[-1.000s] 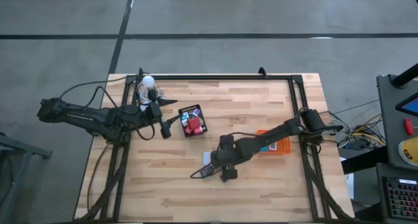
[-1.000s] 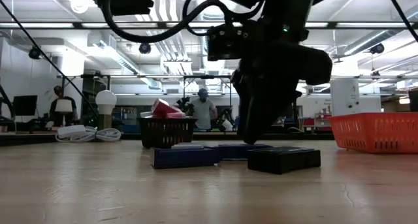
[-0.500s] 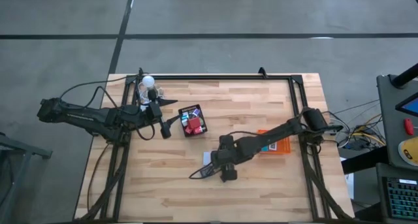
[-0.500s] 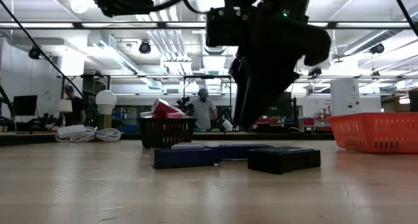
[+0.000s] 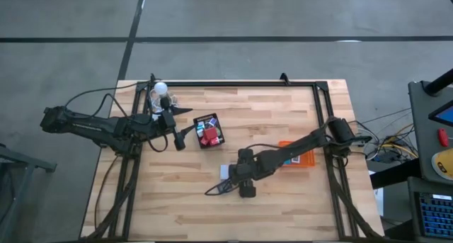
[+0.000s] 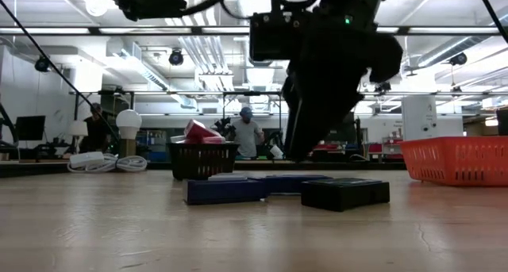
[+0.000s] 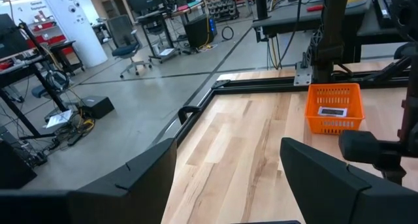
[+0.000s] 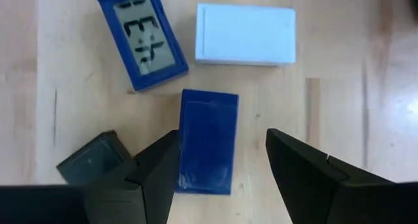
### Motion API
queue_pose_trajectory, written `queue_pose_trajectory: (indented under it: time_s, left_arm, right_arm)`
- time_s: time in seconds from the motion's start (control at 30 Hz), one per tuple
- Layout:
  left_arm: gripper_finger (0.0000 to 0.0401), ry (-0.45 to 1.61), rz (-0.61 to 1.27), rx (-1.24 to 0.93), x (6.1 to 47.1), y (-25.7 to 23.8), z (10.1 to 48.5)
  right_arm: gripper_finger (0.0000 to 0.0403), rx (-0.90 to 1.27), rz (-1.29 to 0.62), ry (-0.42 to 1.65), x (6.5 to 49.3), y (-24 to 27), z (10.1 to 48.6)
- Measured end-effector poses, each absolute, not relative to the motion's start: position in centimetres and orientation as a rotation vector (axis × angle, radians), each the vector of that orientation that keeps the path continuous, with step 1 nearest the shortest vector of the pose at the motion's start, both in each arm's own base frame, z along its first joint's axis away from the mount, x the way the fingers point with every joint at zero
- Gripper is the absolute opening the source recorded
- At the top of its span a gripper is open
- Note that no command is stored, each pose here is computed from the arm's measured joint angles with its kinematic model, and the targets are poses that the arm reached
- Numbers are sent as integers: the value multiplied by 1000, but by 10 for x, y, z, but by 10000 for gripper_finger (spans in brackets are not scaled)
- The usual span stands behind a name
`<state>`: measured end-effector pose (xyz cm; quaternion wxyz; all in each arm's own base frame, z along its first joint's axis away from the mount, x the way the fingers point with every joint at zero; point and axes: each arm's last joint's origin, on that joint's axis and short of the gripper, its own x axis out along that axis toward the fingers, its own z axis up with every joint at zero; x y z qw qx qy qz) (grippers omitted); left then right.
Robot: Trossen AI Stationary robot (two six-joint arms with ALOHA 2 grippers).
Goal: Pick & Place Office items
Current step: Put the right dark blue digital clock in the orange bin
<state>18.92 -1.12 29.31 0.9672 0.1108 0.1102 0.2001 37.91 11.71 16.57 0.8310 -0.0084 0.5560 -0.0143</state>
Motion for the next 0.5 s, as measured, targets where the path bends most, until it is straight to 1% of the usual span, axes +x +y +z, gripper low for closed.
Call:
queue_pose_trajectory:
  time_s: [0.5]
  left_arm:
    - [275,223,405,224,189,-11,293]
  right_arm:
    - [221,-8,-29,1183,380,122,158]
